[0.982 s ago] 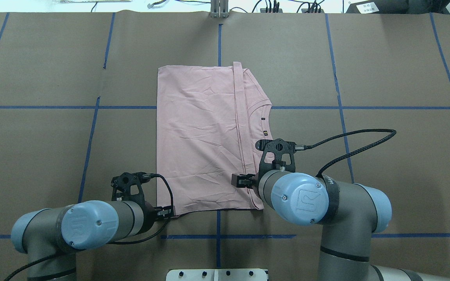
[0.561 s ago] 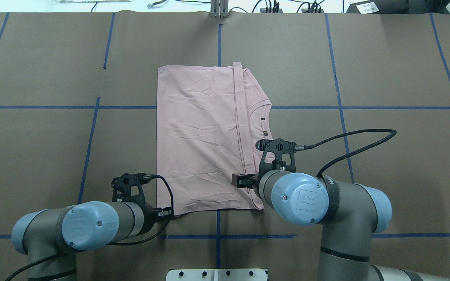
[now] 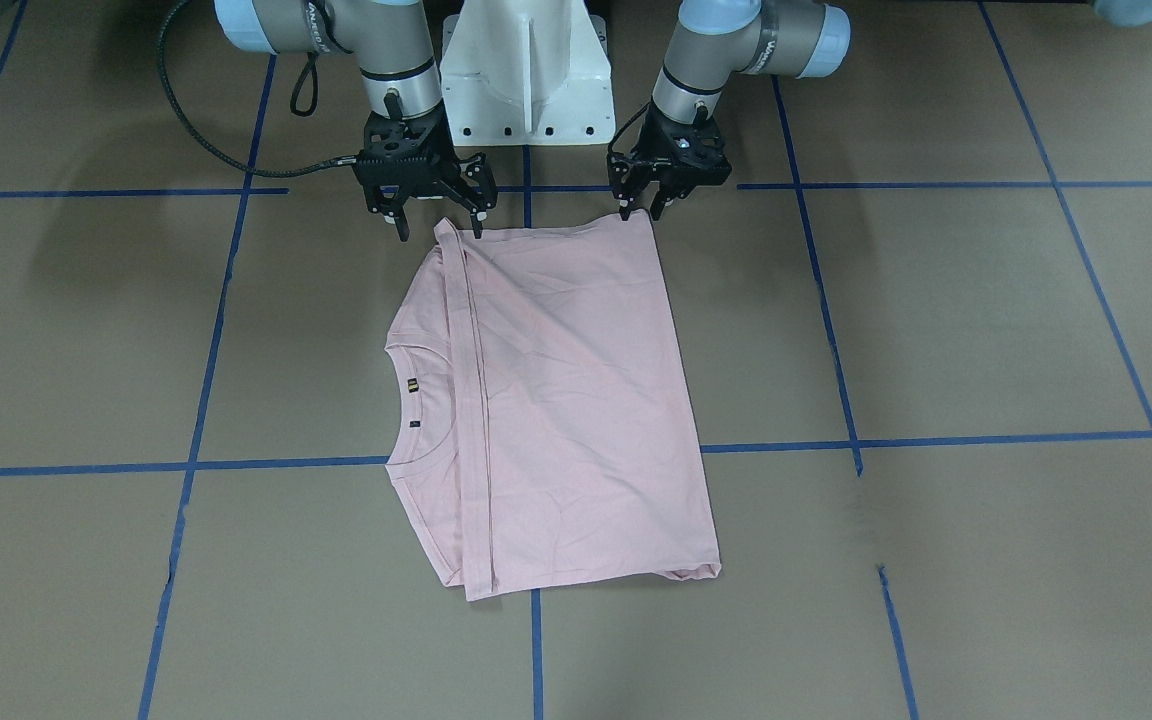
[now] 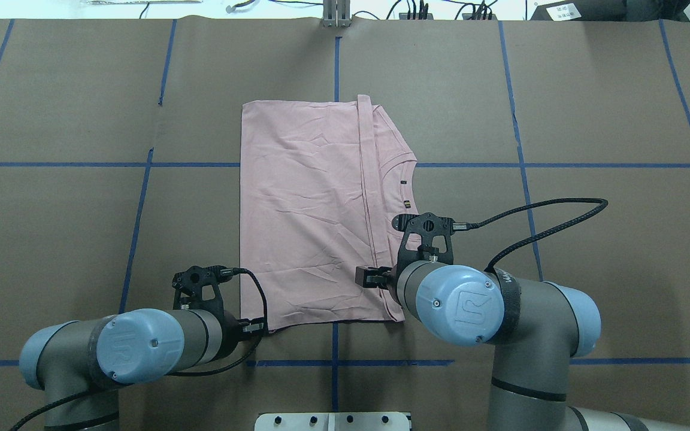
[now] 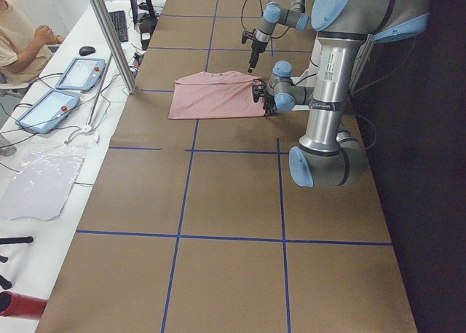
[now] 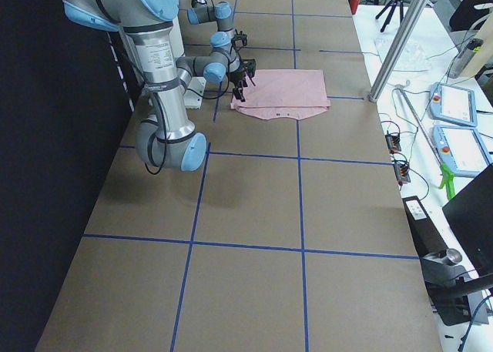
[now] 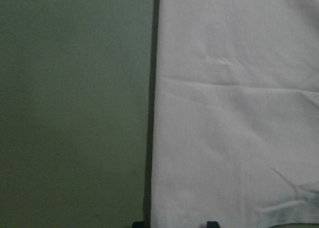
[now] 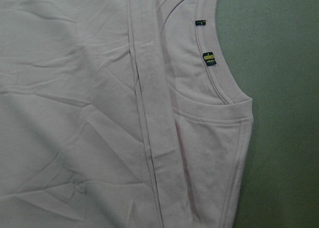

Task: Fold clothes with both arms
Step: 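Grasp the shirt's near edge corners with both grippers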

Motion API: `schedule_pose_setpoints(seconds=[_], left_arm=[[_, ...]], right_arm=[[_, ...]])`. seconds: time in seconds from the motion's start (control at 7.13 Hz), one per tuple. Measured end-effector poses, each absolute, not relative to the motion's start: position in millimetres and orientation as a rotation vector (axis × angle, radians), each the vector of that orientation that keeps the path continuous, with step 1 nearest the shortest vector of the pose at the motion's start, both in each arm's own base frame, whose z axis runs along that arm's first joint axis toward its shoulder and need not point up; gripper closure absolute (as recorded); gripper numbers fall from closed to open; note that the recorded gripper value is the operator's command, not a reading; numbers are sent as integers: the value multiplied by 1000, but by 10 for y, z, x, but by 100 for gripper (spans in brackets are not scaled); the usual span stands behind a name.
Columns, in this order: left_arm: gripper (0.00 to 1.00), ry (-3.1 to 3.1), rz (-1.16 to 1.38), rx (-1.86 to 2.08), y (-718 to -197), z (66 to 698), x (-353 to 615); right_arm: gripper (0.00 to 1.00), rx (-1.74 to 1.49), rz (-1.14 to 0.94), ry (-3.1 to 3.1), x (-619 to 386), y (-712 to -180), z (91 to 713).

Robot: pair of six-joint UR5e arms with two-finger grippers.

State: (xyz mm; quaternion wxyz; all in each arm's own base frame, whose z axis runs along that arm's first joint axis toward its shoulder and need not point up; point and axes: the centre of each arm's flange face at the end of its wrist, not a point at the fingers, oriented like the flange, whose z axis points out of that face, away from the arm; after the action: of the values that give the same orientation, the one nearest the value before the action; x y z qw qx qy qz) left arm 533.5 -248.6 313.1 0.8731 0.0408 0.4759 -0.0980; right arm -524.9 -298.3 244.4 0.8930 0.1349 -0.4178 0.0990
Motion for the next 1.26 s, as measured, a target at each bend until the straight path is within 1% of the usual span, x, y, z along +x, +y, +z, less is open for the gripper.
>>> schedule_pose_setpoints(seconds=[0.28, 0.42, 0.7, 0.84, 1.12, 1.26], left_arm=[[52, 993, -205, 85, -2487, 3135, 5338], [57, 993, -205, 85, -2487, 3137, 5339], [93, 991, -204, 85, -2486, 3150, 5336], [100, 990, -203, 86, -2486, 3155, 5335], [100, 991, -196, 88, -2484, 3148, 5328], [100, 994, -194, 89, -2481, 3133, 5321]], right_arm=[[0, 280, 205, -865, -5251, -2983, 2446], [0, 279, 205, -865, -5252, -2983, 2447], [0, 279, 205, -864, -5252, -2983, 2448], [0, 279, 205, -864, -5252, -2983, 2448], [1, 279, 205, -862, -5252, -2983, 2456], [7, 277, 207, -859, -5261, -2979, 2468]])
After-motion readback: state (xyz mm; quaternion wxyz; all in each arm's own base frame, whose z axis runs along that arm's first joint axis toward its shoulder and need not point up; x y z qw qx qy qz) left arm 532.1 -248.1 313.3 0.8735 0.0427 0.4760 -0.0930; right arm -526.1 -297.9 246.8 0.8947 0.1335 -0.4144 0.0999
